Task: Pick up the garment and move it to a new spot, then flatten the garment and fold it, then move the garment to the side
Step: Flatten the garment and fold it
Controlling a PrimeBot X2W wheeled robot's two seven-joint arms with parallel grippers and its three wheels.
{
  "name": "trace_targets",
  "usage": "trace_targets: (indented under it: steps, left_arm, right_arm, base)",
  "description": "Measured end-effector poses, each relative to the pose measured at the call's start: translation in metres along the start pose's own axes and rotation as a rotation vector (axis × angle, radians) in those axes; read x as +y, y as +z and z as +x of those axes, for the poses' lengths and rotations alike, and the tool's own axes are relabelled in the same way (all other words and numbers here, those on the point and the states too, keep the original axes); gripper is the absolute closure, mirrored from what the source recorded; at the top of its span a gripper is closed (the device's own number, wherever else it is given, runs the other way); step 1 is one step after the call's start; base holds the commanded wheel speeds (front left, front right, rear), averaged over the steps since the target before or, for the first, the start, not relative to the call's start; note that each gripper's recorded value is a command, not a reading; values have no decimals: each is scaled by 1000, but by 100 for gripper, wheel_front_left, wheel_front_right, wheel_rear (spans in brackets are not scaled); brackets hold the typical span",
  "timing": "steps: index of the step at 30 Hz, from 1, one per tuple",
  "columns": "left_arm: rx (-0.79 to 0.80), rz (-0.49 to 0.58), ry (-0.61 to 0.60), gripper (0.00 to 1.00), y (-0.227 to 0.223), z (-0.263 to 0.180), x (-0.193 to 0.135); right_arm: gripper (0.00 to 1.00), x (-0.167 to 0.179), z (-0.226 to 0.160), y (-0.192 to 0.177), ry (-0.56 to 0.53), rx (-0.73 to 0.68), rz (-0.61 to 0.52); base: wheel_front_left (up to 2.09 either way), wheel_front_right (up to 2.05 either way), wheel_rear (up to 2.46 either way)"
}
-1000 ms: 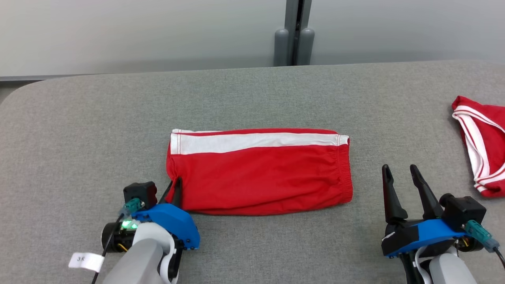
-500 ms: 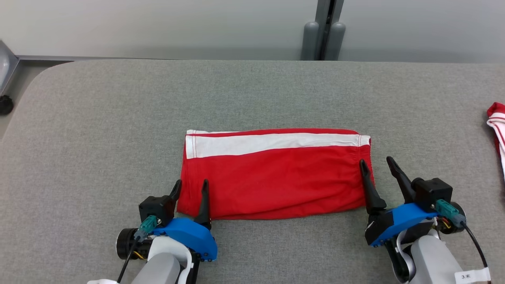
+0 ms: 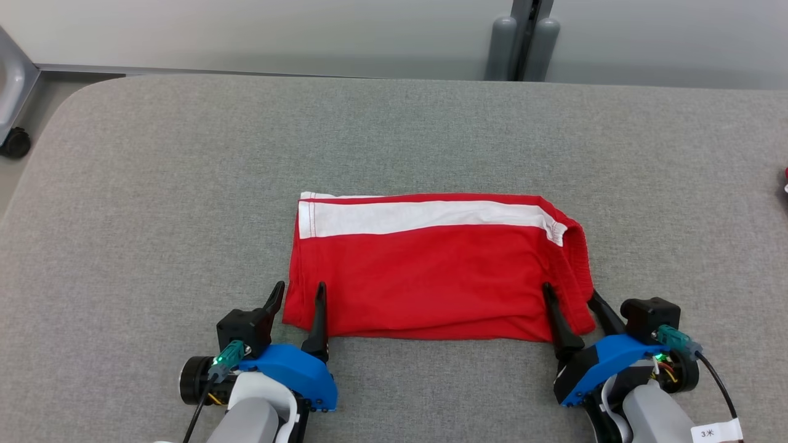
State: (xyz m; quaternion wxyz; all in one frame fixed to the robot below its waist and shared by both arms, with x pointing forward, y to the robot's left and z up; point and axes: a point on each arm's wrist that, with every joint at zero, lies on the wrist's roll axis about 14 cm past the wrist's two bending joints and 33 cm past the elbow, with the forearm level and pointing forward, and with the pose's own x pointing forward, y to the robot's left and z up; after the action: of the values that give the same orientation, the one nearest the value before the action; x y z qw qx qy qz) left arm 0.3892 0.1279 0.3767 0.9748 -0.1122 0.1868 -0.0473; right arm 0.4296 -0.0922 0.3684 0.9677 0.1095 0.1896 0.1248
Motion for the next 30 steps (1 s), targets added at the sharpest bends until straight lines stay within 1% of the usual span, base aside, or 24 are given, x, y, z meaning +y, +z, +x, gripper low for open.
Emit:
trace_targets:
  steps: [1,3,4,11,17,21,23,24,26,30]
  left_arm:
    - [1,2,-7,0,0,0,-1]
    - [-2,10,-11,0,1,2,-2]
    - [-4,11,-13,0,1,3,-2]
    - [-18,19,-38,0,6,6,-8]
    - [-20,13,-58,0,6,4,-14]
    - [-21,13,-69,0,6,4,-19]
    - [-16,6,-72,0,4,2,-20]
    - [-12,5,-73,0,2,1,-21]
    - [-6,1,-76,0,0,0,-22]
    - [-9,-6,-87,0,0,-5,-26]
  right_arm:
    - [38,1,0,0,4,0,7]
    - [77,2,0,1,4,-7,23]
    - [100,2,-1,3,2,-15,39]
    - [100,-10,-6,17,-39,-67,104]
    - [100,-46,-17,33,-130,-124,131]
    - [100,-79,-29,48,-204,-168,118]
    - [100,-89,-33,55,-224,-188,107]
    - [100,-89,-34,59,-225,-197,104]
    - [100,-81,-31,67,-197,-217,93]
    - [100,-34,-20,76,-67,-236,94]
  base:
    - [0,0,0]
    - [0,0,0]
    - [0,0,0]
    - [0,0,0]
    - [0,0,0]
    - [0,0,0]
    - [0,0,0]
    - [0,0,0]
    - [0,0,0]
    - [0,0,0]
